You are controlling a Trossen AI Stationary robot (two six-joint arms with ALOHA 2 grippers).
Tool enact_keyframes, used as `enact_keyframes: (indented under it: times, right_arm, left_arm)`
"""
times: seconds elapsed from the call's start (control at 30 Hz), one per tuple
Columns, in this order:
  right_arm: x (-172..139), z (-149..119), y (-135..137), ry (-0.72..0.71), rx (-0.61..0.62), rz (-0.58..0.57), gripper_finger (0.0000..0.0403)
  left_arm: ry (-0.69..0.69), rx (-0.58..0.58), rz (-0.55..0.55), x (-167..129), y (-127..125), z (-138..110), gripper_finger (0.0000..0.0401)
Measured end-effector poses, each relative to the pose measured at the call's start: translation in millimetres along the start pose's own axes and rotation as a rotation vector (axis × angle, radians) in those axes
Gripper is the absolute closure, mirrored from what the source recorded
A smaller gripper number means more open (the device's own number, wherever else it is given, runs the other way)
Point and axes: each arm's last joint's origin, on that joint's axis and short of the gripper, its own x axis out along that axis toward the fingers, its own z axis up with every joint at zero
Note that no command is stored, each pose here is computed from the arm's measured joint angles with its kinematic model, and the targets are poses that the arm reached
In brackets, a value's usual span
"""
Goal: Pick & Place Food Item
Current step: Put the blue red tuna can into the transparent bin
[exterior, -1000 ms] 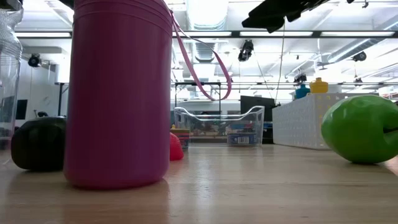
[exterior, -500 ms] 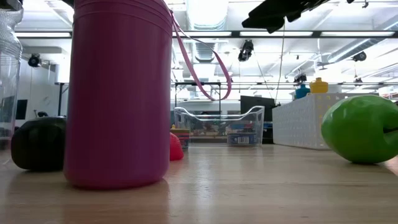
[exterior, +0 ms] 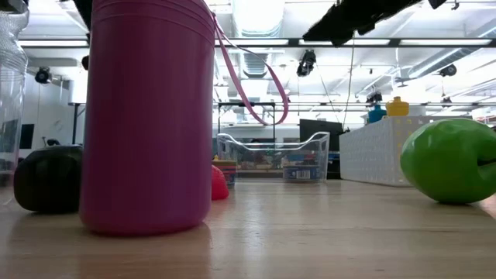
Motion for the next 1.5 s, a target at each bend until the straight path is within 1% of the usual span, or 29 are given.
enact_keyframes:
  times: [0.13,0.33,0.47,0.6,0.7,0.87,0.97,1.17,1.37,1.5]
  right_arm:
    - [9,-5,1,0.034,0.007,0.004,0.0303]
    - [36,-20,-2,0.14,0.028,-0.001,0.0344]
    - [54,-25,-11,0.177,0.058,-0.029,0.0365]
    - [71,-31,-22,0.196,0.096,-0.056,0.0382]
    - [84,-37,-25,0.204,0.104,-0.065,0.0392]
    - [104,-48,-24,0.199,0.104,-0.062,0.0394]
    - [116,-54,-25,0.187,0.106,-0.067,0.0394]
    - [141,-61,-34,0.199,0.124,-0.049,0.0394]
    - [166,-65,-45,0.223,0.127,-0.065,0.0394]
    - [178,-64,-51,0.218,0.127,-0.077,0.0394]
  left_arm:
    - [-0.082,0.022,-0.11,-9,-14,-12,0.0235]
    - [-0.202,0.043,-0.298,-22,-38,-29,0.0237]
    - [-0.262,0.085,-0.357,-25,-52,-41,0.0236]
    - [-0.294,0.099,-0.375,-25,-59,-52,0.0239]
    - [-0.313,0.08,-0.386,-25,-61,-56,0.024]
    - [-0.324,0.076,-0.406,-19,-65,-64,0.0238]
    - [-0.328,0.073,-0.401,-14,-66,-68,0.0239]
    - [-0.336,0.066,-0.409,-14,-66,-68,0.0237]
    - [-0.34,0.062,-0.413,-14,-67,-68,0.0237]
    - [-0.34,0.07,-0.423,-16,-68,-70,0.024]
